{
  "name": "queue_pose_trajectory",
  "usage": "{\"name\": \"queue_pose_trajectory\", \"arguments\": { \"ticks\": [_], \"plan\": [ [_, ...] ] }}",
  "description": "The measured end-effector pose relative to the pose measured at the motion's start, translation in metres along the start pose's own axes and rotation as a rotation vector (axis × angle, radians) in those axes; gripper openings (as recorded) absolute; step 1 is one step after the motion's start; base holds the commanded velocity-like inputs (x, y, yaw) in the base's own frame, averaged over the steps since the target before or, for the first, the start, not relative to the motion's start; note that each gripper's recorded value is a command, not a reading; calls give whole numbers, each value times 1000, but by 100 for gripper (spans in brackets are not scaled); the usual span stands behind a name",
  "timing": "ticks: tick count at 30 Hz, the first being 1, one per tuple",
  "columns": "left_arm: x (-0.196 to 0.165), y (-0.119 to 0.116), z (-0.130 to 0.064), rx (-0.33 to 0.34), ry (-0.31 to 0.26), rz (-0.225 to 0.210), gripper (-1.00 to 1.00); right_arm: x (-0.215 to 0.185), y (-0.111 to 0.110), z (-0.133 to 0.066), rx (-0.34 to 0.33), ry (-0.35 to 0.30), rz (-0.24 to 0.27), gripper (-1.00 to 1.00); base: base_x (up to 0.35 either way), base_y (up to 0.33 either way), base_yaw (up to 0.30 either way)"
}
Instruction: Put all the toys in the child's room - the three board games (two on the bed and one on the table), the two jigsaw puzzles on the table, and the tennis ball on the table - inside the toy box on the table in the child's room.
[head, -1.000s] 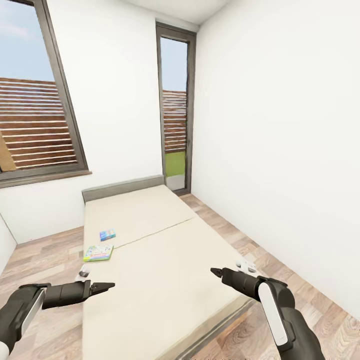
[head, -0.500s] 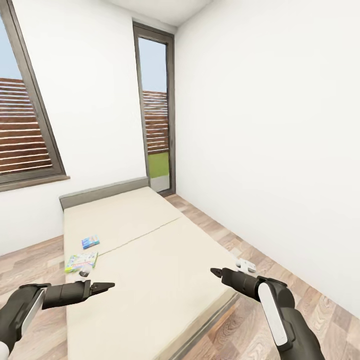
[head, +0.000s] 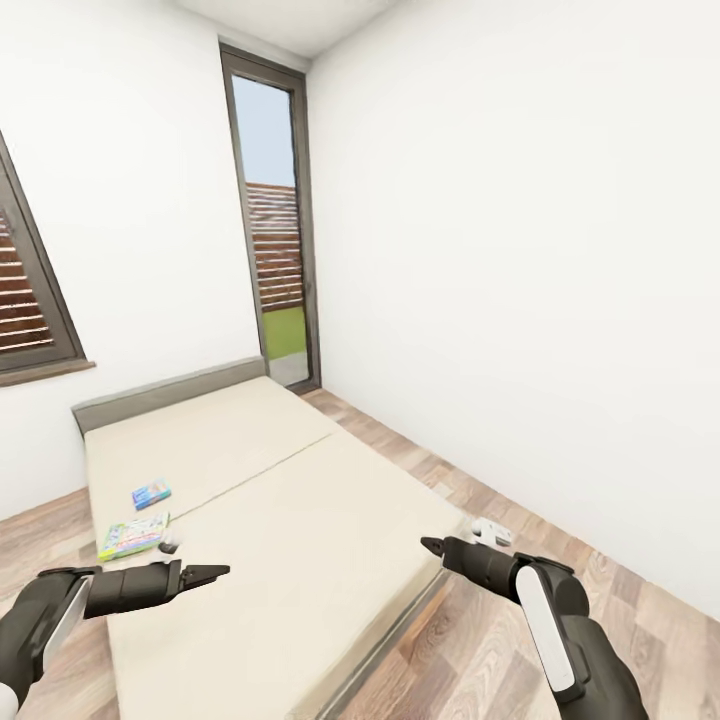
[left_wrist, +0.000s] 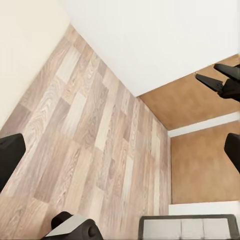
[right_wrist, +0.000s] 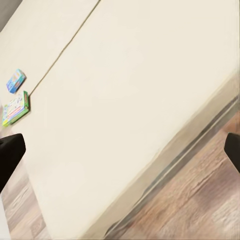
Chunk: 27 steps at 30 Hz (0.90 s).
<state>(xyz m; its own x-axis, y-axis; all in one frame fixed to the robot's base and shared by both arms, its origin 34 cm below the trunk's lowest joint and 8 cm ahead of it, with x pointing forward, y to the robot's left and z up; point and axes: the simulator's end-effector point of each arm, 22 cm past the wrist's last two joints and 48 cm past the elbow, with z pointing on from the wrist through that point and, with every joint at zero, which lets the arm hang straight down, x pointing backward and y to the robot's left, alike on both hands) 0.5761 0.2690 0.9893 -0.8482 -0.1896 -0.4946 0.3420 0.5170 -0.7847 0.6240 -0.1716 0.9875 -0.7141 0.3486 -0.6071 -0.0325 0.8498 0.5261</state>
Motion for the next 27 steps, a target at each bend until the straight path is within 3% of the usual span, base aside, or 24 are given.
{"name": "queue_pose_trajectory", "arguments": {
  "ticks": [16,27],
  "plan": [
    [-1,-2,-1,1,-3,5,100,-1,-2,-1,2,-4,5,100,-85,192,-236],
    [-2,-3,-1,1,-4,6,100,-2,-2,-2,3,-7,6,100,-76,265,-66]
  ]
}}
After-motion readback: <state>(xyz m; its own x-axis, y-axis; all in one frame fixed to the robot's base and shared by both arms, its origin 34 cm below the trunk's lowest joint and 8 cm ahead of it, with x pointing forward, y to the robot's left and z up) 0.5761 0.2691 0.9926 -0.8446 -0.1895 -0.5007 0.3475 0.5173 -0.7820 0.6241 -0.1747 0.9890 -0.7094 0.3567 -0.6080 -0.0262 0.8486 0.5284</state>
